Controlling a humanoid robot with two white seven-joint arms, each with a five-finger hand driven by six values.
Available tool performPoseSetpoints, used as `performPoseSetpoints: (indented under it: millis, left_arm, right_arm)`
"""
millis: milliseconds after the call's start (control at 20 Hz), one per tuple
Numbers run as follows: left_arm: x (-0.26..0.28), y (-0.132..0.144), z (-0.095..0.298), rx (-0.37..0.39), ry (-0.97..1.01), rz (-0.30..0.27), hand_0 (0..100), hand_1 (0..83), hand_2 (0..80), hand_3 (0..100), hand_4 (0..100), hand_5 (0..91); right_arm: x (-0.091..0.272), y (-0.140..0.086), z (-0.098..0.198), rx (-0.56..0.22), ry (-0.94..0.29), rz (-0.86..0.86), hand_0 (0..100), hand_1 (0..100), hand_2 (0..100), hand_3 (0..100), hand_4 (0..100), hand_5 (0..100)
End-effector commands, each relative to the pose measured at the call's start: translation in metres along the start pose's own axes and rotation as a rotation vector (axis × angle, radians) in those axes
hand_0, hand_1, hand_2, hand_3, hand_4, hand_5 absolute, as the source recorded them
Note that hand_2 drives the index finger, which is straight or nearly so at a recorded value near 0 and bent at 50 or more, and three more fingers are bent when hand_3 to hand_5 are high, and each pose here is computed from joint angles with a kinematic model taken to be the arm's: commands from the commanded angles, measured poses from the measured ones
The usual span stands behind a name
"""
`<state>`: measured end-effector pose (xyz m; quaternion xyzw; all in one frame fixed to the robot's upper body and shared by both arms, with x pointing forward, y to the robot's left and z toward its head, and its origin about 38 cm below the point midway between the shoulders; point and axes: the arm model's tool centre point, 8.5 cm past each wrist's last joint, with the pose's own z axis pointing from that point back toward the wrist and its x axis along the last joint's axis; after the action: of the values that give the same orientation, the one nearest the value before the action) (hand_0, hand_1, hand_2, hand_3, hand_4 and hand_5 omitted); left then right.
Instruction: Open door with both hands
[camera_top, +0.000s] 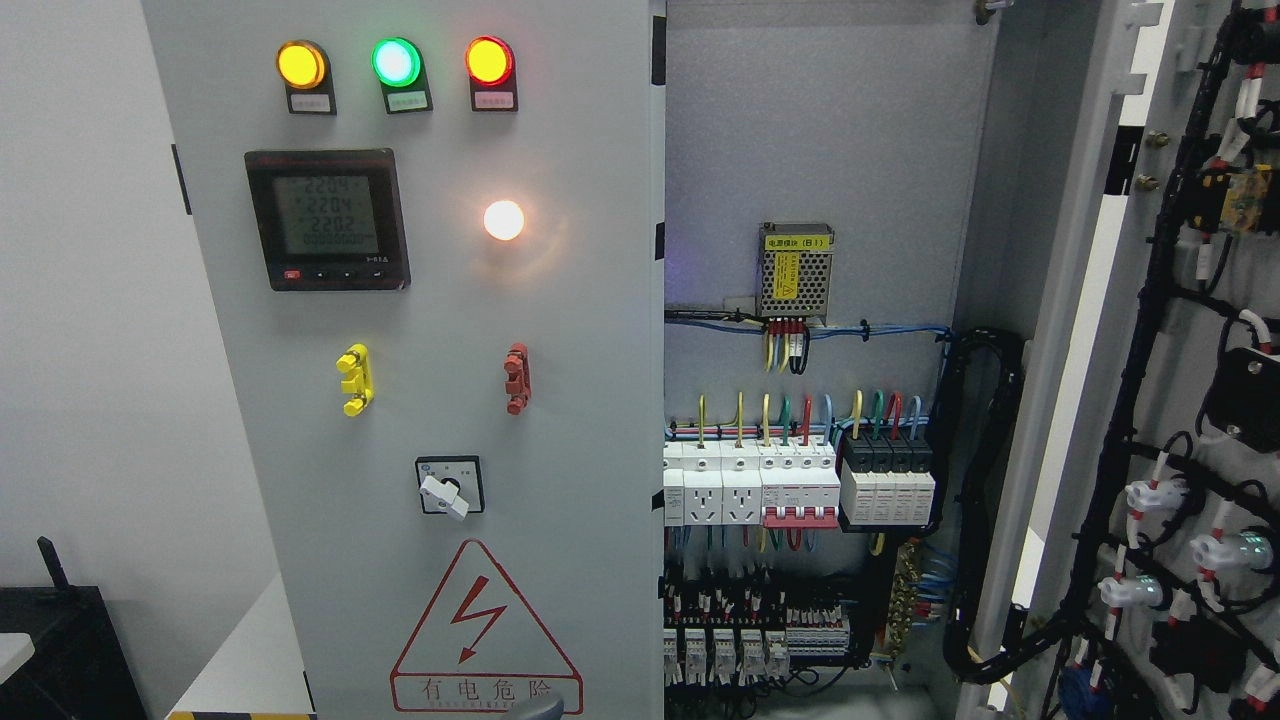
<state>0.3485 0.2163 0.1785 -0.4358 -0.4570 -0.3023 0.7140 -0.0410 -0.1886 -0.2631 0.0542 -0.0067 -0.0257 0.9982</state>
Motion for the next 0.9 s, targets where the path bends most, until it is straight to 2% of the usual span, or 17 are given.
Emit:
performPoseSetpoints:
  millis: [0,250,551,851]
  left_arm:
    - [-0.040,0.029,0.096,0.238,0.116,-0.003,0,0.0,0.0,0,3,0.0]
    - [-0.116,0.024,0.138,0.310,0.232,0.053,0,0.0,0.0,0,3,0.0]
    - [-0.217,0.024,0.182,0.457,0.439,0.115,0,0.0,0.0,0,3,0.0]
    - [-0.312,0.011,0.223,0.599,0.606,0.210,0,0.0,0.0,0,3,0.0]
  right_arm:
    - [0.000,0.000,0.000,0.000,0.000,0.000,11,0,0,0,0,0]
    - [0.000,0.000,0.000,0.000,0.001,0.000,11,0,0,0,0,0]
    - [0.000,-0.001,0.000,-0.001,0.000,0.000,11,0,0,0,0,0]
    - [0.000,0.000,0.000,0.000,0.000,0.000,11,0,0,0,0,0]
